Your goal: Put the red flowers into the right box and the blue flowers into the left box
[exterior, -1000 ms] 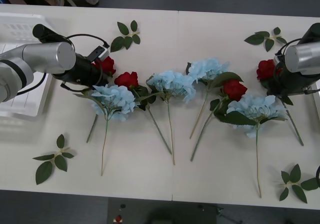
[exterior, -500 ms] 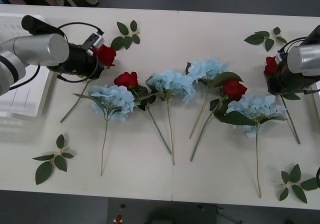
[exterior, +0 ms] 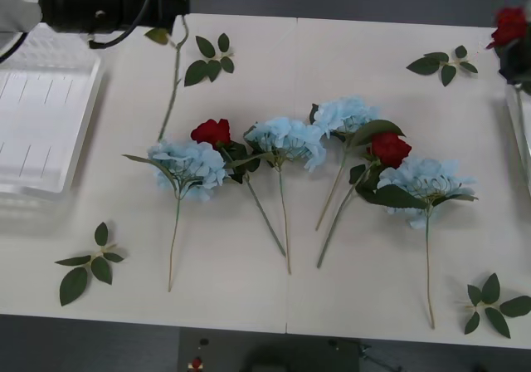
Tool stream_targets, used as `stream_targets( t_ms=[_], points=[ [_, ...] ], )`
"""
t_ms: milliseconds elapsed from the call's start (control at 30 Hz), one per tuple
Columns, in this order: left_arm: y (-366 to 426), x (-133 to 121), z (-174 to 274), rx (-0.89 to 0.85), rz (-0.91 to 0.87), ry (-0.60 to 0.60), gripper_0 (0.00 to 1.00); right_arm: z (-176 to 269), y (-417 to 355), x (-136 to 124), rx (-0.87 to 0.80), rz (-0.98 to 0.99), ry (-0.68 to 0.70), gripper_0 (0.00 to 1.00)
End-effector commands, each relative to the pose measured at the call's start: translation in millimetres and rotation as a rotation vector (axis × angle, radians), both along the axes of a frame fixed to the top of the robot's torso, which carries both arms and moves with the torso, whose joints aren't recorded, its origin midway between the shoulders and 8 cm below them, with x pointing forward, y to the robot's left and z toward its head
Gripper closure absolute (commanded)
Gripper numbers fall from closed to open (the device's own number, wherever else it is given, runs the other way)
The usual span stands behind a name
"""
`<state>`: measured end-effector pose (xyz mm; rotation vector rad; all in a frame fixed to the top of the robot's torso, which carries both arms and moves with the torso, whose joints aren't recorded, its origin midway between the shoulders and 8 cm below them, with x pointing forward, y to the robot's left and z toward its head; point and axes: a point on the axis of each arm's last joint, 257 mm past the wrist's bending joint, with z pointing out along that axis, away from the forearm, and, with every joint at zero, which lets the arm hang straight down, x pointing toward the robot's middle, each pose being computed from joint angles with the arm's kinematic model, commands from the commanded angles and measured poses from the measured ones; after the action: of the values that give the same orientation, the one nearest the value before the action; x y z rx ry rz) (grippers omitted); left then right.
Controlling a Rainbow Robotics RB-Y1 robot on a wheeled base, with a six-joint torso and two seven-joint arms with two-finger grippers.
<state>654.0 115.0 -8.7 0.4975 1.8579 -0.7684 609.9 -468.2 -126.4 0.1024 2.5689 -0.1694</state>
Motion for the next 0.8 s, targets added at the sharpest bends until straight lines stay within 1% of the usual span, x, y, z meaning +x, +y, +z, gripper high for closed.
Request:
stream_targets(
  t_ms=[33, 100, 167, 333, 367, 567, 667, 700, 733, 767, 800],
  points=[
    [-114.9, 0.4, 85.3, -0.214, -0.049, -0.126, 1.00, 62.6, -94.1, -12.6, -0.311, 0.042, -0.029, 1.00],
    [-139.3, -2.6, 102.8, -0.259, -0.057, -0.157, 1.00, 65.6, -116.1, -16.7, -0.379, 0.043, -0.032, 1.00],
    [-164.3, -11.6, 118.0, -0.299, -0.088, -0.170, 1.00, 61.4, -139.6, -20.7, -0.445, 0.035, -0.041, 1.00],
    [-204.7, -34.9, 145.7, -0.386, -0.157, -0.175, 1.00, 27.5, -180.5, -26.8, -0.573, 0.055, -0.080, 1.00],
    [-212.4, -43.3, 152.3, -0.398, -0.183, -0.178, 1.00, 14.7, -188.0, -27.9, -0.600, 0.064, -0.097, 1.00],
    [-237.1, -78.8, 158.3, -0.374, -0.304, -0.168, 1.00, -28.3, -203.0, -37.2, -0.628, 0.028, -0.124, 1.00],
    [-250.7, -95.8, 157.3, -0.354, -0.348, -0.185, 1.00, -36.5, -209.8, -41.8, -0.630, -0.003, -0.120, 1.00],
    [-255.4, -100.4, 153.1, -0.347, -0.357, -0.189, 1.00, -37.0, -208.9, -40.7, -0.626, -0.001, -0.126, 0.98],
    [-259.3, -104.8, 148.8, -0.340, -0.365, -0.194, 1.00, -36.9, -208.6, -40.1, -0.623, -0.002, -0.131, 0.82],
    [-261.8, -109.6, 143.5, -0.333, -0.372, -0.201, 1.00, -38.1, -208.6, -40.2, -0.618, -0.001, -0.133, 0.53],
    [-263.1, -111.8, 140.6, -0.327, -0.375, -0.204, 1.00, -38.2, -207.6, -39.4, -0.615, 0.001, -0.137, 0.42]
  ],
)
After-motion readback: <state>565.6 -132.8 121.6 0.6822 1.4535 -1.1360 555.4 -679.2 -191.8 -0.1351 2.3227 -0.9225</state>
